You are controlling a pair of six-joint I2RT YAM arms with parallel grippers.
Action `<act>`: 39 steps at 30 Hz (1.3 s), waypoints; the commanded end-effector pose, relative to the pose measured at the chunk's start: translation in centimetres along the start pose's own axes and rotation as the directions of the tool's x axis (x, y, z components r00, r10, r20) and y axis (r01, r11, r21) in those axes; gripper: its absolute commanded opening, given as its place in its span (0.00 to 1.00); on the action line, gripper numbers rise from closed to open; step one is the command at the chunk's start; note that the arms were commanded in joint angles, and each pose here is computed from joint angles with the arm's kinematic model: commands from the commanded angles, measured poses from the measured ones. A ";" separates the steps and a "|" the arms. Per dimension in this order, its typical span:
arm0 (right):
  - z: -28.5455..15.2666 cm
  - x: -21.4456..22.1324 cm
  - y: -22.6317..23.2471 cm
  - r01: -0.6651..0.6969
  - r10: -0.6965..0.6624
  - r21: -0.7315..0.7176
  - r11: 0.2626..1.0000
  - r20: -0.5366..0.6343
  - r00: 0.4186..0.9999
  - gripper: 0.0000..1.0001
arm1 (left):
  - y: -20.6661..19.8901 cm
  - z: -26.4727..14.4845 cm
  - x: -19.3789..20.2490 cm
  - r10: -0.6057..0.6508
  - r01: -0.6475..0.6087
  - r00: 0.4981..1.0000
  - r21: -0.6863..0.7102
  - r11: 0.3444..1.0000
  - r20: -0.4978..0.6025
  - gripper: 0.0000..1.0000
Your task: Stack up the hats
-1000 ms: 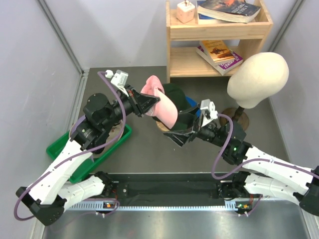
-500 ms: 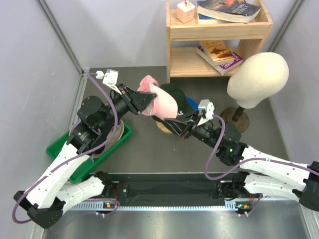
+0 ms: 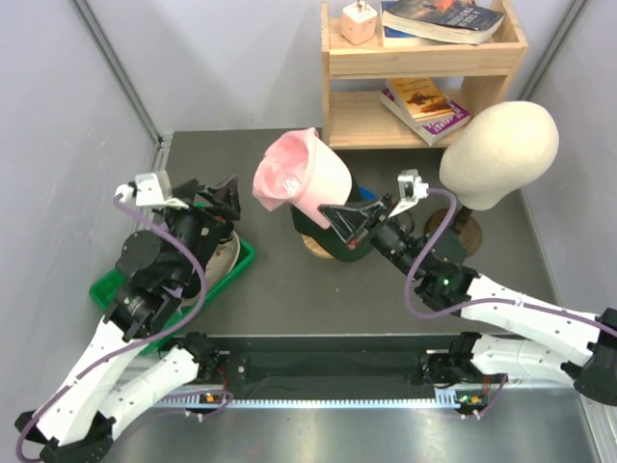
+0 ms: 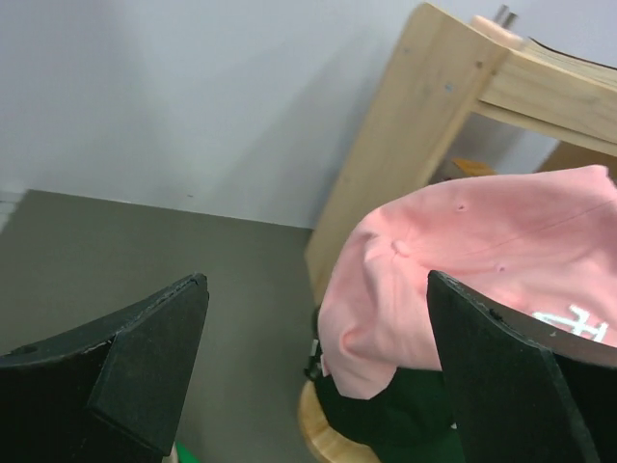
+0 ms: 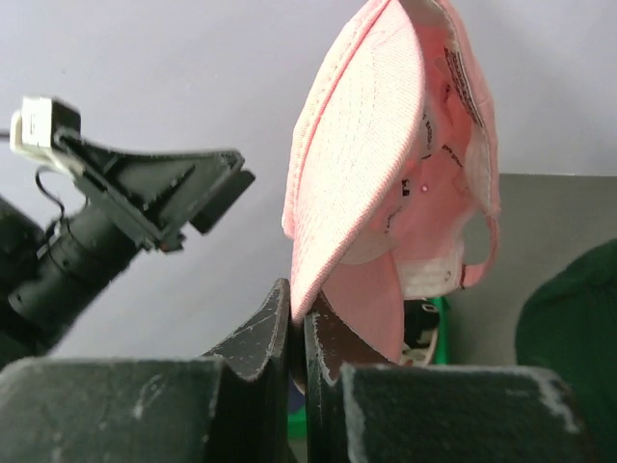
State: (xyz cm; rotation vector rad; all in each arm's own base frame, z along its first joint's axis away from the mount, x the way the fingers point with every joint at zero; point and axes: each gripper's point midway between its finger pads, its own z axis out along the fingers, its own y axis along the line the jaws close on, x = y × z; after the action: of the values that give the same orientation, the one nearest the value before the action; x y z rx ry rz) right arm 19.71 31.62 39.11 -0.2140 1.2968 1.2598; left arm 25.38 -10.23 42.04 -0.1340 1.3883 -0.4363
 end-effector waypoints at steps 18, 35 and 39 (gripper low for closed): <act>4.6 -1.8 -7.1 -0.268 0.266 -0.033 0.963 0.282 0.922 0.00 | 3.2 1.5 2.5 0.124 -0.120 0.992 -0.151 0.981 0.018 0.99; -2.2 0.7 -10.9 -0.437 0.410 0.021 0.899 0.312 0.857 0.00 | 3.3 1.4 2.7 0.128 -0.124 0.992 -0.153 0.980 0.017 0.99; -3.0 2.1 -11.5 -0.515 0.482 0.050 0.856 0.285 0.829 0.00 | 3.3 1.5 2.8 0.130 -0.126 0.991 -0.155 0.980 0.015 0.99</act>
State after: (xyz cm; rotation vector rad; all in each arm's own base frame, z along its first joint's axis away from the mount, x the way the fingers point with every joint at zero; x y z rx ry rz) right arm 26.88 27.28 29.00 0.3211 1.2961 1.4833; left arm 27.92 -8.64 37.46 -0.1652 1.4419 -0.2084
